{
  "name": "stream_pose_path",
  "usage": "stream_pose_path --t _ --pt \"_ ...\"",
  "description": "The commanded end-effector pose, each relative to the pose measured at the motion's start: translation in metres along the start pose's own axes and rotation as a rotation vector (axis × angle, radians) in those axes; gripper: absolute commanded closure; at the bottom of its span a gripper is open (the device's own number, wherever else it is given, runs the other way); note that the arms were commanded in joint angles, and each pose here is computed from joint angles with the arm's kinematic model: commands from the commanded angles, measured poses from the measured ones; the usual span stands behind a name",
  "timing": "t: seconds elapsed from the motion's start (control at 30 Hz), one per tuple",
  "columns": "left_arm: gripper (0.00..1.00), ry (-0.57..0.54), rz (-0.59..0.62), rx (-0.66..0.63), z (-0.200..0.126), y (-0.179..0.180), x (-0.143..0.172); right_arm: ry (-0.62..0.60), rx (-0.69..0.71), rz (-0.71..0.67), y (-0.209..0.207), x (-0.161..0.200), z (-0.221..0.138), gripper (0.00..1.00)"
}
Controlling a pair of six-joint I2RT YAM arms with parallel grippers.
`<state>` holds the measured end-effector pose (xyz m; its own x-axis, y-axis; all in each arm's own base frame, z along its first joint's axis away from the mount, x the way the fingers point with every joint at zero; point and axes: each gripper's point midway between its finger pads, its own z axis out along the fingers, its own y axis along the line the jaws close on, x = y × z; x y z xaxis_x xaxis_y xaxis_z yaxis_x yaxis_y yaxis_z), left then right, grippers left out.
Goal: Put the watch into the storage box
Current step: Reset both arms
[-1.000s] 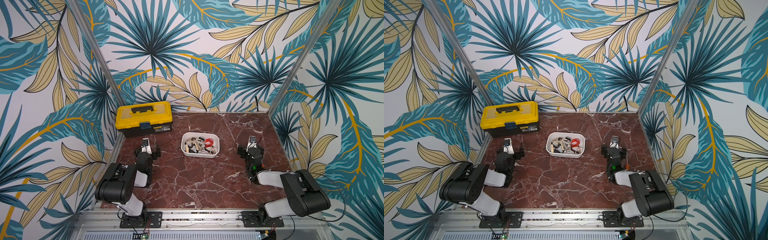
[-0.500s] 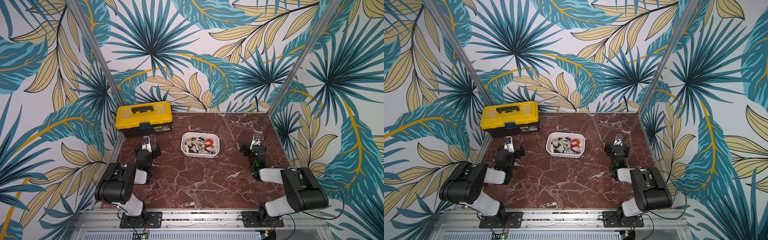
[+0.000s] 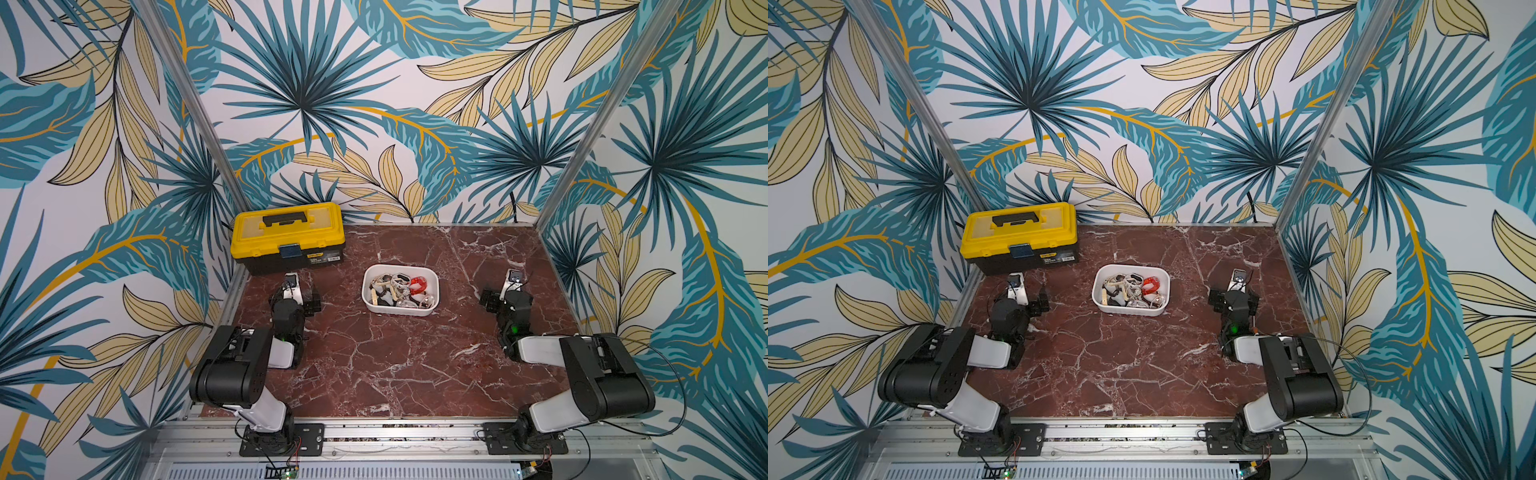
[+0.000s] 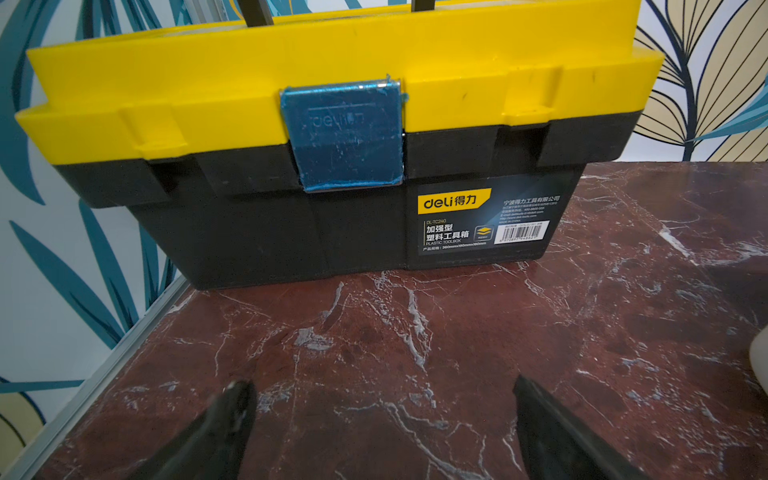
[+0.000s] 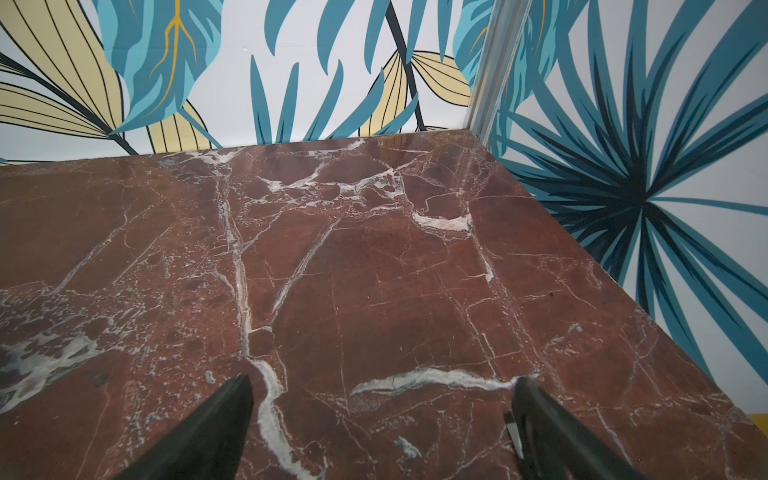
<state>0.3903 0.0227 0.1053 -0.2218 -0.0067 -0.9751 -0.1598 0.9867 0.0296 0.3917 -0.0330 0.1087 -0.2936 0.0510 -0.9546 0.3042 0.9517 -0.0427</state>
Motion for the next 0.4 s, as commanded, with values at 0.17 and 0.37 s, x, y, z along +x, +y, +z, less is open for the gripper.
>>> stream_pose_path --t 0.17,0.37 --pt "0.0 -0.035 -0.02 -0.029 0.0055 0.0071 -0.0172 -0.022 0.01 0.022 -0.003 -0.0052 -0.0017 0.0" --pt "0.0 -0.034 -0.023 -0.037 0.0054 0.0081 -0.0169 -0.024 0.01 0.024 -0.003 -0.0058 -0.002 0.0"
